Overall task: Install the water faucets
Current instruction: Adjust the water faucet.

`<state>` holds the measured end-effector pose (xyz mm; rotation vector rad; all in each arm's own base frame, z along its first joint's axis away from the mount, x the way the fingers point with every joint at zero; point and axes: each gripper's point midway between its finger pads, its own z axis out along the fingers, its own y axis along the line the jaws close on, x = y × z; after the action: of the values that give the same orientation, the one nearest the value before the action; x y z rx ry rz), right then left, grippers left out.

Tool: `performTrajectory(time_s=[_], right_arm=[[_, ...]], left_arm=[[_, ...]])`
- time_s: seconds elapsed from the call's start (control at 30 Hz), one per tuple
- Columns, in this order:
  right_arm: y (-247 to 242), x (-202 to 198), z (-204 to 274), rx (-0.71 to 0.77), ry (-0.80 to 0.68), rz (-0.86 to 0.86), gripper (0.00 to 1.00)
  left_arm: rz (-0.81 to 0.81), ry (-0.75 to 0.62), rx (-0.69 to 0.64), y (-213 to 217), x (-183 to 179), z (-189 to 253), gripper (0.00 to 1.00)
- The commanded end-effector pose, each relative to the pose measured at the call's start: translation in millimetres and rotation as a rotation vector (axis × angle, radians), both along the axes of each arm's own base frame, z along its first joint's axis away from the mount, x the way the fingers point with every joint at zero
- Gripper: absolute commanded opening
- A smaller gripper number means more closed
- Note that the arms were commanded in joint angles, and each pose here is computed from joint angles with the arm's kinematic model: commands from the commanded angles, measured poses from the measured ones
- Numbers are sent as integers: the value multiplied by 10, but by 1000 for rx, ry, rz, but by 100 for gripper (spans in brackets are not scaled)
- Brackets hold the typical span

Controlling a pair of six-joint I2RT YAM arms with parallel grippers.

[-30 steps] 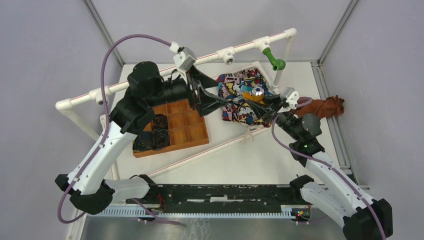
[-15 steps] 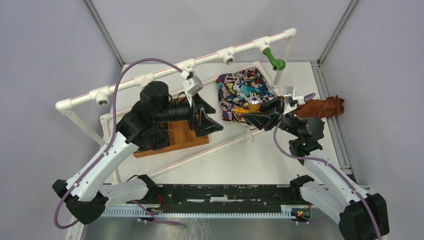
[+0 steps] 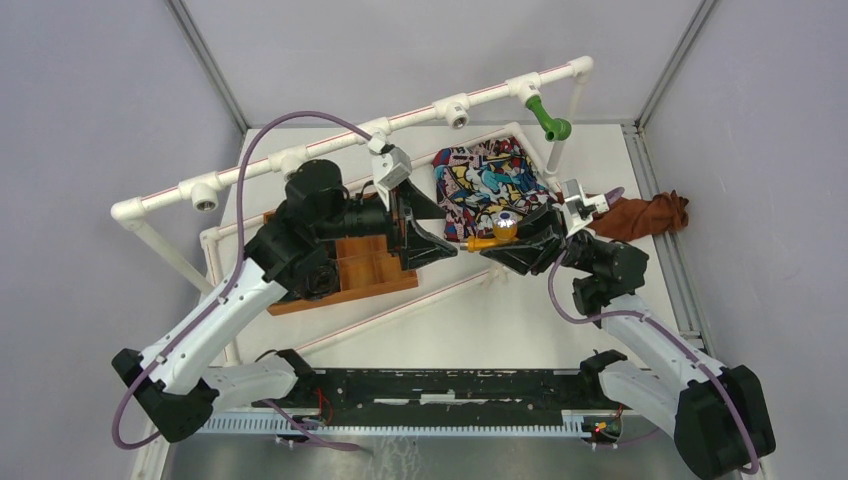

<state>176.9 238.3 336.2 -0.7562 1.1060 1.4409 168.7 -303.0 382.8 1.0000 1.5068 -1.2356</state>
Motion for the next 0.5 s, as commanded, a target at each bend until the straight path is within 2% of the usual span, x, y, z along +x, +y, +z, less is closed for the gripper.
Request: performTrajectory(time_s=[0.0, 0.27, 0.47], right_arm=[[-5, -173, 106, 17, -76, 56, 0], [47, -213, 80, -1, -73, 95, 0], [107, -257, 65, -10, -76, 126, 0]], left_arm=[[-34, -81, -60, -169, 16, 237, 94], [-35, -125, -87, -391, 62, 342, 95], [-64, -122, -110, -532, -30, 378, 94]])
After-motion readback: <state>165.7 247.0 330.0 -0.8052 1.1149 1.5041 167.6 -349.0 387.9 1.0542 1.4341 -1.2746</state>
